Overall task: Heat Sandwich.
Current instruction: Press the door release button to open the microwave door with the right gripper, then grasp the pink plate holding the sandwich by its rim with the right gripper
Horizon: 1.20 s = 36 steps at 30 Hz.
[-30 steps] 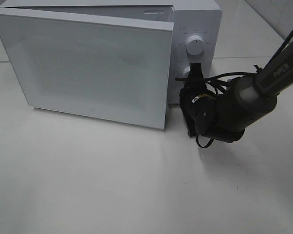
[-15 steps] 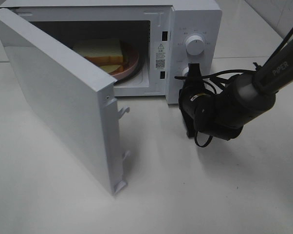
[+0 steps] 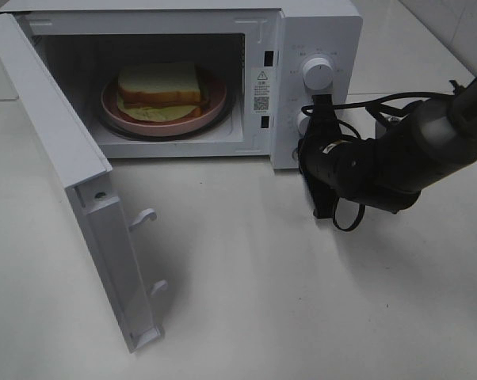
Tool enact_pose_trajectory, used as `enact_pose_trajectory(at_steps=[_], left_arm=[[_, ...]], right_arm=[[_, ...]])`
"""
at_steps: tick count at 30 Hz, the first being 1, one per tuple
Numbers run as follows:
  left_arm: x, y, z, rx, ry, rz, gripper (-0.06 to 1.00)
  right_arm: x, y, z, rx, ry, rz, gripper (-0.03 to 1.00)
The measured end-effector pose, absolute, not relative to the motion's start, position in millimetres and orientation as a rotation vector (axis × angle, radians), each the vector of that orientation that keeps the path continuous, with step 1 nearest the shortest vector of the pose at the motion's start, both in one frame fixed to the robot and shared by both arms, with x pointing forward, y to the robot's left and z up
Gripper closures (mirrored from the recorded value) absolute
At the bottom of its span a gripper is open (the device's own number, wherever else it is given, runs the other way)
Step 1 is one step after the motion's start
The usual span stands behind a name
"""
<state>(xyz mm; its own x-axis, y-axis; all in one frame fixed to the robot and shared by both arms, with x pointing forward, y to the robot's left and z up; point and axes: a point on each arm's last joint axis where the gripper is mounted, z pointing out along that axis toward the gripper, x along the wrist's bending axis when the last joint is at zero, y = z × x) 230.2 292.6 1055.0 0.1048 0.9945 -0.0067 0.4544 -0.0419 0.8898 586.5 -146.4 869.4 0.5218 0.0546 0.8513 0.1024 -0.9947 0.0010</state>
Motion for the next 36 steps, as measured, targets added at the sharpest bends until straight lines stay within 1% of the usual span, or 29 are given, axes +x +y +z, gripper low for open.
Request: enact_pose_trajectory(at_steps=[9,13,16,19,21,23,24,27,29,36], left_arm=[[230,293,1055,1.609,1.455,0.881,-0.03],[230,293,1055,1.609,1.455,0.881,-0.03],[230,293,1055,1.609,1.455,0.881,-0.03],[230,293,1055,1.609,1.455,0.881,-0.03],[230,293,1055,1.609,1.455,0.881,-0.03],[230,293,1055,1.609,1.455,0.881,-0.03],[230,293,1055,1.609,1.455,0.881,-0.03],[230,293,1055,1.609,1.455,0.881,-0.03],[230,293,1055,1.609,1.455,0.881,-0.03],[230,293,1055,1.609,1.455,0.881,-0.03]], right_arm=[[566,-149,879,-2.727,-0.260,-1.377,0.97],[553,-152,889,-2.735,-0.404,-1.343,0.97],[540,-152,905,-2.714,-0.650,-1.314,0.97],[535,-151,914,-2.688,-0.808,-1.297,0.97],[526,-150,927,-2.648,-1.038,-1.241,0.97],[523,-150,930,-2.638,-1.101,-1.222,0.97],[517,-151,937,-2.611,-1.240,-1.176,0.97],[512,-152,944,-2.580,-1.364,-1.141,0.96],[502,-154,954,-2.518,-1.553,-1.082,0.96],[486,-158,964,-2.385,-1.849,-0.935,0.94]])
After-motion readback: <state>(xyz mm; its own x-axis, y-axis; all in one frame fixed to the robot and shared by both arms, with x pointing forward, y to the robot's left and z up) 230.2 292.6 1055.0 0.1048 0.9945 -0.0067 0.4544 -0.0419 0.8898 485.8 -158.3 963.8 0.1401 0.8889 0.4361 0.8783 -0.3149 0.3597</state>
